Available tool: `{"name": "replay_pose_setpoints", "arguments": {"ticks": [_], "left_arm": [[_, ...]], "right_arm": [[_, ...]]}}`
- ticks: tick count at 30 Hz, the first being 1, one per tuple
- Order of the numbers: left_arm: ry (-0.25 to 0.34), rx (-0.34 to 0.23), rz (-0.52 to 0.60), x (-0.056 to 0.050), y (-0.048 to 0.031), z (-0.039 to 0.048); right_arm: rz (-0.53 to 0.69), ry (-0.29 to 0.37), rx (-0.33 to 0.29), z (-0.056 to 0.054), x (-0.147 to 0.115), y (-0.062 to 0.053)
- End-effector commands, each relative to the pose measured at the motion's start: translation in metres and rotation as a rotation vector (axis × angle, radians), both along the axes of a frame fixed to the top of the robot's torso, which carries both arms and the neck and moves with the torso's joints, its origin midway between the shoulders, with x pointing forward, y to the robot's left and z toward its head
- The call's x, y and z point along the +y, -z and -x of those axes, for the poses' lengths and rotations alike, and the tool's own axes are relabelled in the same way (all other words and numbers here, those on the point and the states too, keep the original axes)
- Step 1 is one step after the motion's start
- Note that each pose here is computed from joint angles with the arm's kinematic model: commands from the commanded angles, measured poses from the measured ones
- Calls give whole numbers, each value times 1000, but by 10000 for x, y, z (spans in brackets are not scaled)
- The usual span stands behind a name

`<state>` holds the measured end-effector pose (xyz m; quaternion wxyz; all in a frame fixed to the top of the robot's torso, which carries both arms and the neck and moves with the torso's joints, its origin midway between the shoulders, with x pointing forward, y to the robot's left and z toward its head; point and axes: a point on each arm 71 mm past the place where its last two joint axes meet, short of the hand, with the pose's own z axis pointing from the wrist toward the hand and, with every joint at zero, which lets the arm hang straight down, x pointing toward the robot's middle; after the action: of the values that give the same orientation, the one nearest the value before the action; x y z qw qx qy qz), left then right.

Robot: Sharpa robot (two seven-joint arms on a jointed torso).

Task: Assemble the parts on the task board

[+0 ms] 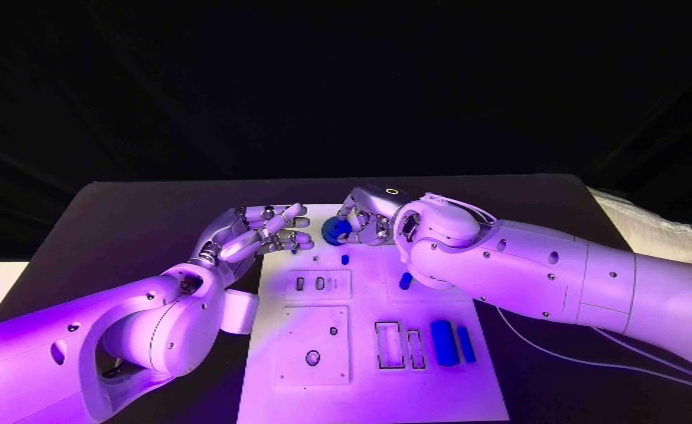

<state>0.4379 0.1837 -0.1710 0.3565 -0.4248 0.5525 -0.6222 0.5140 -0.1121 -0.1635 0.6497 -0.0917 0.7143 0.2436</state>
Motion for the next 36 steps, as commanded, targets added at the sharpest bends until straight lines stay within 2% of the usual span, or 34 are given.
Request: {"name": "replay_pose_setpoints", "arguments": {"ticks": [1, 8, 19, 25, 32, 36], "left_arm": [[19, -8, 7, -24, -14, 5], [19, -8, 7, -27, -12, 2], [19, -8, 7, -26, -12, 3], [18, -7, 6, -20, -11, 1], [13, -5, 3, 0, -6, -6], [11, -6, 2, 10, -5, -9]], "right_arm": [[9, -16, 36, 6, 32, 35], [43, 8, 59, -41, 36, 93], [68, 20, 17, -63, 43, 118], [6, 18, -43, -30, 13, 62], [-186, -24, -142, 67, -116, -94], [-257, -38, -147, 114, -244, -177]]}}
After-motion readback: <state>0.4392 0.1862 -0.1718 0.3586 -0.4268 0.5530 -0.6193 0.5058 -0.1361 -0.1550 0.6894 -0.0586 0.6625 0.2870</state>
